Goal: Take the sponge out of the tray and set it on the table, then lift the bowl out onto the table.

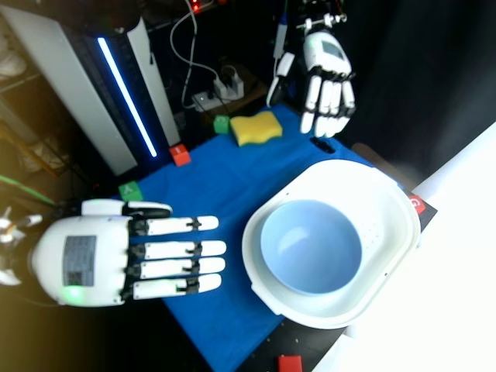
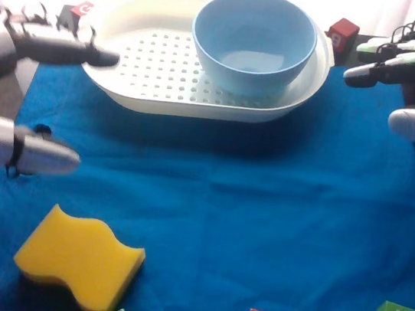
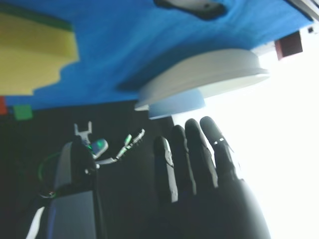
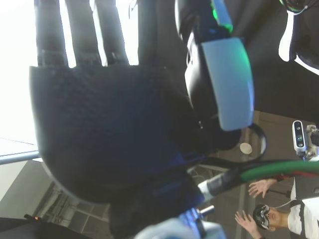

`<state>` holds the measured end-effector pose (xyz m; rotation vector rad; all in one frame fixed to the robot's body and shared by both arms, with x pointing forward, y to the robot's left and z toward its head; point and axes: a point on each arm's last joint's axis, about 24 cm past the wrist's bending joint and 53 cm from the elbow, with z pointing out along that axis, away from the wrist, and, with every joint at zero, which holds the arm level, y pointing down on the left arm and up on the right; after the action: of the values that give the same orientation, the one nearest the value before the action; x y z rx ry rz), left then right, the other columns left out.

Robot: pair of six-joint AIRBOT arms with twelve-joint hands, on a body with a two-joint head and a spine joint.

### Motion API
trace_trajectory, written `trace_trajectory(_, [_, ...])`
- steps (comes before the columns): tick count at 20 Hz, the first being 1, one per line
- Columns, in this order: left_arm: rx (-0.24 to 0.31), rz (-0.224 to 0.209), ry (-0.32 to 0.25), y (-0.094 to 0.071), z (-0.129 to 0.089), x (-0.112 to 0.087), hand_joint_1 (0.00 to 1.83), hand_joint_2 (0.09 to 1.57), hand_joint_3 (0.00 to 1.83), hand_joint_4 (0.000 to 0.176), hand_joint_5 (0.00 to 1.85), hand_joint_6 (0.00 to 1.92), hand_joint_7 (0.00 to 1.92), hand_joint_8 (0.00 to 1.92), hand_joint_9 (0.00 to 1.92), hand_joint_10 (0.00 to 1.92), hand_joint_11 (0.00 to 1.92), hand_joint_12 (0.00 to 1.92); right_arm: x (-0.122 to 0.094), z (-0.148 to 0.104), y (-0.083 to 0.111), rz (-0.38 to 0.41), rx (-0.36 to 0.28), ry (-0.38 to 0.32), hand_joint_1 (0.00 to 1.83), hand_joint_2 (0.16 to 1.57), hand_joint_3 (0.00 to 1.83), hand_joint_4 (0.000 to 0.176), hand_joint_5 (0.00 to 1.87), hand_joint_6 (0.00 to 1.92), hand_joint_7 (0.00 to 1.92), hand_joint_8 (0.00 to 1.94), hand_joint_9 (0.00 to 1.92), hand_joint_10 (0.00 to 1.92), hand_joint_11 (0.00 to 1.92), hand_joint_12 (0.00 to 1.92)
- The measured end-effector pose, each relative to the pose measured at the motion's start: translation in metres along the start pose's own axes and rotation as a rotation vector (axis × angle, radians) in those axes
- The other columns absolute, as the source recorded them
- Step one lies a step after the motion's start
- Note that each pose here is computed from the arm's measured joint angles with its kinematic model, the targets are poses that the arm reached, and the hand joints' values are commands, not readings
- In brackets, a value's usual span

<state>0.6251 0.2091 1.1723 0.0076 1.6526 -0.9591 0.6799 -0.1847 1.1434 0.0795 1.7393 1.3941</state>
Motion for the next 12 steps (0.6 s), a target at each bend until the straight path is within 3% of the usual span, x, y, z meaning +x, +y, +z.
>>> trace_trajectory(1, [0.000, 0.008, -0.041, 0.000, -0.001, -0.010, 0.79, 0.93, 0.00, 0.095, 0.33, 0.00, 0.26, 0.00, 0.22, 0.00, 0.00, 0.58, 0.000, 0.000, -0.001, -0.009, 0.002, 0.003, 0.63, 1.31, 0.00, 0.121, 0.54, 0.00, 0.33, 0.00, 0.29, 0.00, 0.09, 0.56])
trace_trajectory(2, [-0.008, 0.008, -0.069, 0.002, -0.002, -0.016, 0.77, 0.92, 0.00, 0.084, 0.33, 0.00, 0.23, 0.00, 0.19, 0.00, 0.00, 0.52, -0.002, 0.000, -0.003, -0.013, 0.004, 0.000, 0.65, 1.29, 0.00, 0.096, 0.55, 0.00, 0.33, 0.00, 0.28, 0.00, 0.07, 0.55])
trace_trajectory(3, [-0.013, 0.006, -0.100, 0.003, -0.002, -0.024, 0.83, 0.88, 0.00, 0.085, 0.34, 0.00, 0.23, 0.00, 0.18, 0.00, 0.00, 0.43, -0.005, 0.003, -0.003, -0.015, 0.002, -0.007, 0.64, 1.27, 0.00, 0.084, 0.54, 0.00, 0.32, 0.00, 0.27, 0.00, 0.06, 0.54])
trace_trajectory(4, [-0.010, 0.000, -0.125, 0.005, -0.002, -0.029, 0.85, 0.87, 0.00, 0.071, 0.37, 0.01, 0.26, 0.01, 0.21, 0.01, 0.00, 0.46, -0.005, 0.007, -0.004, -0.004, -0.004, -0.019, 0.60, 1.26, 0.00, 0.070, 0.55, 0.00, 0.32, 0.00, 0.26, 0.00, 0.06, 0.54])
trace_trajectory(5, [-0.006, -0.009, -0.149, 0.006, -0.001, -0.032, 0.87, 0.87, 0.00, 0.066, 0.39, 0.01, 0.27, 0.00, 0.23, 0.01, 0.00, 0.50, -0.006, 0.012, -0.001, -0.002, -0.016, -0.025, 0.61, 1.25, 0.00, 0.067, 0.56, 0.00, 0.34, 0.01, 0.27, 0.00, 0.07, 0.55])
trace_trajectory(6, [-0.009, -0.030, -0.164, 0.008, 0.000, -0.030, 0.87, 0.87, 0.00, 0.066, 0.39, 0.01, 0.27, 0.00, 0.23, 0.01, 0.00, 0.50, -0.005, 0.016, 0.000, 0.002, -0.027, -0.027, 0.61, 1.25, 0.00, 0.067, 0.56, 0.00, 0.34, 0.01, 0.27, 0.00, 0.07, 0.55])
trace_trajectory(7, [-0.009, -0.050, -0.172, 0.010, 0.004, -0.025, 0.86, 0.89, 0.00, 0.057, 0.38, 0.00, 0.27, 0.00, 0.21, 0.01, 0.00, 0.50, -0.003, 0.023, 0.002, 0.000, -0.040, -0.025, 0.67, 1.23, 0.00, 0.080, 0.55, 0.00, 0.32, 0.00, 0.27, 0.00, 0.03, 0.59])
trace_trajectory(9, [-0.011, -0.089, -0.177, 0.012, 0.009, -0.014, 0.87, 0.90, 0.00, 0.050, 0.38, 0.00, 0.26, 0.00, 0.20, 0.00, 0.00, 0.45, -0.004, 0.036, 0.011, -0.009, -0.073, -0.031, 0.69, 1.22, 0.00, 0.082, 0.55, 0.00, 0.32, 0.00, 0.27, 0.00, 0.02, 0.60])
trace_trajectory(10, [-0.008, -0.101, -0.179, 0.012, 0.010, -0.010, 0.88, 0.91, 0.00, 0.037, 0.39, 0.00, 0.26, 0.00, 0.20, 0.00, 0.00, 0.49, -0.007, 0.041, 0.016, -0.011, -0.091, -0.038, 0.71, 1.21, 0.00, 0.081, 0.54, 0.00, 0.33, 0.00, 0.28, 0.00, 0.00, 0.70])
trace_trajectory(11, [0.000, -0.104, -0.188, 0.010, 0.010, -0.010, 0.92, 0.90, 0.00, 0.027, 0.40, 0.00, 0.27, 0.00, 0.21, 0.00, 0.00, 0.56, -0.012, 0.047, 0.023, -0.015, -0.112, -0.052, 0.72, 1.21, 0.00, 0.096, 0.55, 0.00, 0.35, 0.00, 0.25, 0.00, 0.00, 0.69])
trace_trajectory(12, [0.001, -0.108, -0.203, 0.011, 0.009, -0.014, 0.92, 0.90, 0.00, 0.026, 0.40, 0.00, 0.27, 0.00, 0.22, 0.00, 0.00, 0.57, -0.016, 0.052, 0.027, -0.024, -0.120, -0.058, 0.75, 1.21, 0.00, 0.096, 0.56, 0.00, 0.36, 0.00, 0.25, 0.00, 0.00, 0.65])
